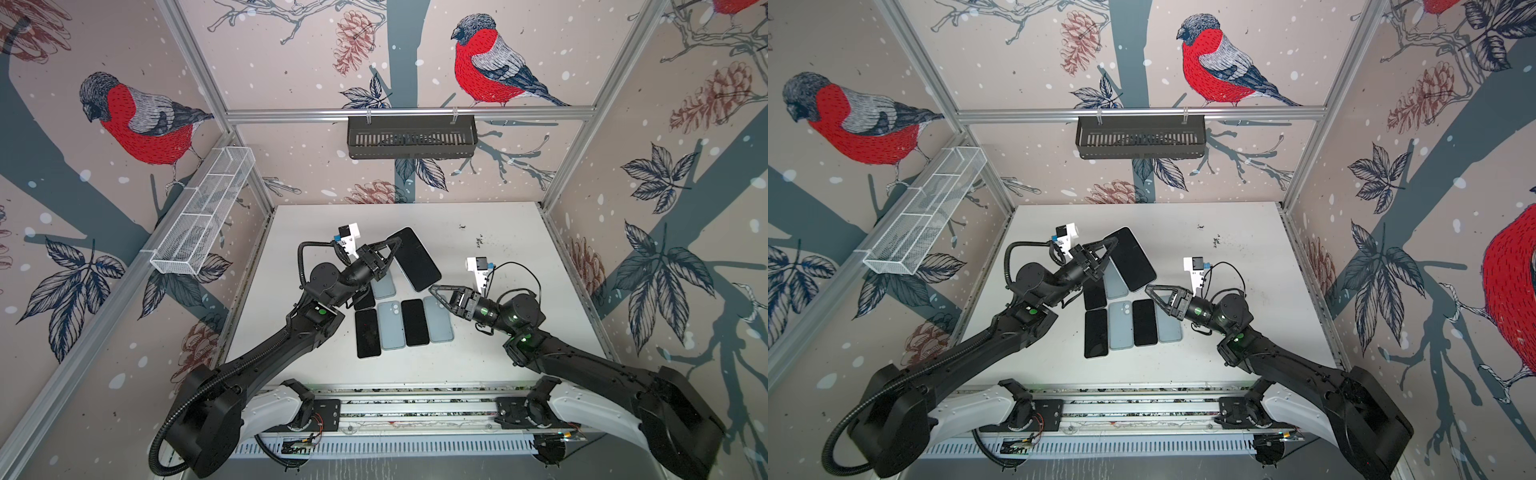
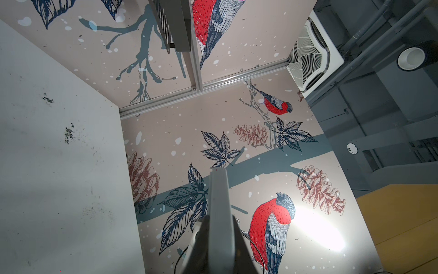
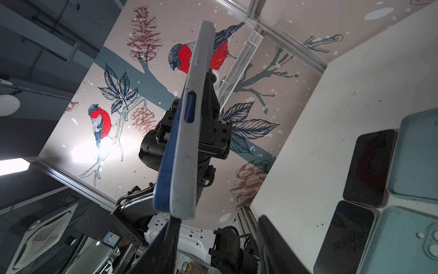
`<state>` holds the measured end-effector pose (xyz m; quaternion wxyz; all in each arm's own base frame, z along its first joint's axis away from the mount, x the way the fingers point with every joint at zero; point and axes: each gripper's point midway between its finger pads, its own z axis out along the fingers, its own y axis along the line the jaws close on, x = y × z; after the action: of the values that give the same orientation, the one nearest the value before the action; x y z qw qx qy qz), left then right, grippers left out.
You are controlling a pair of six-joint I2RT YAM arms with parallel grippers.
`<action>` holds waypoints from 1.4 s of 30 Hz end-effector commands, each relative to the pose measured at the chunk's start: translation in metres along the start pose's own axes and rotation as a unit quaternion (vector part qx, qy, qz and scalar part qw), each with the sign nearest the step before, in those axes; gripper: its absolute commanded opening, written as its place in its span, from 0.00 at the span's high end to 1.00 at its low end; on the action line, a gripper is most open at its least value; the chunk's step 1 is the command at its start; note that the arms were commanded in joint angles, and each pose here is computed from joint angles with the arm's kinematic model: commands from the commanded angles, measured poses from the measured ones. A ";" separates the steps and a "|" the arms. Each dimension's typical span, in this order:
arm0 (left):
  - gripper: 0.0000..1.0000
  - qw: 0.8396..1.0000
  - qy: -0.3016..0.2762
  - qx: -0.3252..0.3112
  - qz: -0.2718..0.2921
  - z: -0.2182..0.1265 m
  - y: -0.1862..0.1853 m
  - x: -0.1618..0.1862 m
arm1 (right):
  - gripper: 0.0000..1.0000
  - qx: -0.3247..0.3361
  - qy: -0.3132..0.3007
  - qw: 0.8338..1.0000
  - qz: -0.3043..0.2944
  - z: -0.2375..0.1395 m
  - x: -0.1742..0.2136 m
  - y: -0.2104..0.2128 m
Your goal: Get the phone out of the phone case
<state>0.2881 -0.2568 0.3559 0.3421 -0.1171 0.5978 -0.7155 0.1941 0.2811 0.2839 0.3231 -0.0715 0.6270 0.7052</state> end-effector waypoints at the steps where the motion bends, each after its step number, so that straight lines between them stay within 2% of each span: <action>1: 1.00 0.998 0.013 0.064 0.020 0.001 -0.034 0.005 | 0.46 -0.010 -0.013 1.000 -0.001 -0.001 -0.007 0.004; 10: 1.00 0.997 0.026 0.065 0.024 0.006 -0.034 0.014 | 0.54 0.006 -0.031 0.999 0.017 -0.007 -0.018 -0.009; 16: 1.00 0.997 0.027 0.065 0.024 0.007 -0.031 0.015 | 0.59 -0.014 -0.026 0.999 0.022 -0.009 -0.016 0.000; 28: 1.00 0.998 0.021 0.050 0.026 0.007 -0.015 0.015 | 0.84 -0.018 -0.025 0.999 0.022 -0.015 -0.012 0.007; 36: 1.00 1.000 0.009 0.015 0.017 0.005 0.012 0.014 | 0.92 -0.008 -0.030 0.999 0.021 -0.019 -0.012 0.008; 37: 0.90 1.000 0.009 0.006 0.016 0.005 0.017 0.014 | 0.93 -0.007 -0.030 0.999 0.022 -0.020 -0.012 0.008; 38: 0.75 1.000 0.009 -0.001 0.015 0.006 0.022 0.014 | 0.94 -0.005 -0.031 0.999 0.023 -0.021 -0.012 0.007; 42: 0.45 1.000 0.014 -0.020 0.017 0.007 0.036 0.016 | 0.96 0.009 -0.033 0.999 0.030 -0.022 -0.011 0.002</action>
<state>0.2911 -0.2763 0.3154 0.3267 -0.1096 0.6284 -0.6973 0.1935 0.2586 0.2829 0.3071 -0.0254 0.6294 0.7134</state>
